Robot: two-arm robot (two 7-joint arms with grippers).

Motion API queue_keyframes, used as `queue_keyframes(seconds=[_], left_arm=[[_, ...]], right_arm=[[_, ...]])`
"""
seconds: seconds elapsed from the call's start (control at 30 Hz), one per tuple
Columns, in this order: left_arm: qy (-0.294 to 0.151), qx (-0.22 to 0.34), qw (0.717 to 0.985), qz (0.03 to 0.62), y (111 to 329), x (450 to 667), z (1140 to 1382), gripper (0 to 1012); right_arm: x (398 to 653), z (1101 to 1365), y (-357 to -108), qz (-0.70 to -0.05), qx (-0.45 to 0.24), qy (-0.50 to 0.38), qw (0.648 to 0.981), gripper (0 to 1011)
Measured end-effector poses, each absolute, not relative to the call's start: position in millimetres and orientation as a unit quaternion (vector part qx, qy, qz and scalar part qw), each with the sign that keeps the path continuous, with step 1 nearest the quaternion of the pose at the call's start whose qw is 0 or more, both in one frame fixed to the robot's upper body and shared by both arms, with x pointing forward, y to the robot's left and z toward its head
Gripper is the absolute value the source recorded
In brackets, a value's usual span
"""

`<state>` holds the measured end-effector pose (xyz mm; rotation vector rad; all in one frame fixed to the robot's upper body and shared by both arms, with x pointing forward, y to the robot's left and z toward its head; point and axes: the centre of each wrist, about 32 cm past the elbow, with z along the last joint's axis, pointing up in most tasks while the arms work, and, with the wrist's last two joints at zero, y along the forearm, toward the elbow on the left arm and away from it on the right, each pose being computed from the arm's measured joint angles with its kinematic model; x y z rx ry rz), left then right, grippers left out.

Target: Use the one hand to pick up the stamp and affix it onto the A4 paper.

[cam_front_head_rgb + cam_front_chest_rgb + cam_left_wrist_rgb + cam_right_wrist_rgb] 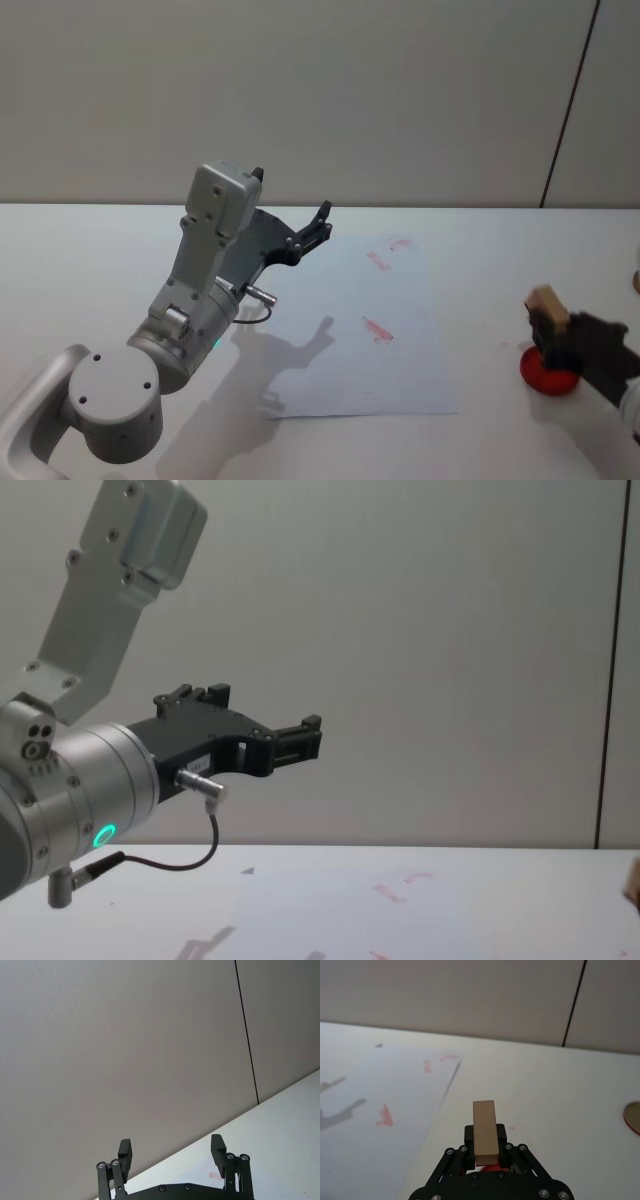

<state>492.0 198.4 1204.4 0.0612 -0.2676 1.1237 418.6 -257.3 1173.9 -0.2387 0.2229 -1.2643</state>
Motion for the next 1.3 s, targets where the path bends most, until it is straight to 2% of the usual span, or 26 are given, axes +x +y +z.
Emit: queue_keyframes(seconds=[0.27,0.6,0.9,1.3], left_arm=[[-0.126,0.029,0.837,0.531,198.4,492.0,1204.4,1003],[-0.126,0.029,0.837,0.531,198.4,492.0,1204.4,1003],[-0.126,0.029,0.837,0.531,198.4,492.0,1204.4,1003],[-0.126,0.029,0.837,0.531,198.4,492.0,1204.4,1003]], right_arm=[[428.4,1202.5,-249.5,-0.554,-0.040,0.087,0.827,221],[439.9,1219.6,-233.8,-0.494,-0.011,0.090,0.865,221],[452.5,1212.7,-215.2,-0.444,-0.048,0.105,0.888,221],[468.2,1197.6,-194.1,-0.410,-0.119,0.101,0.899,221]])
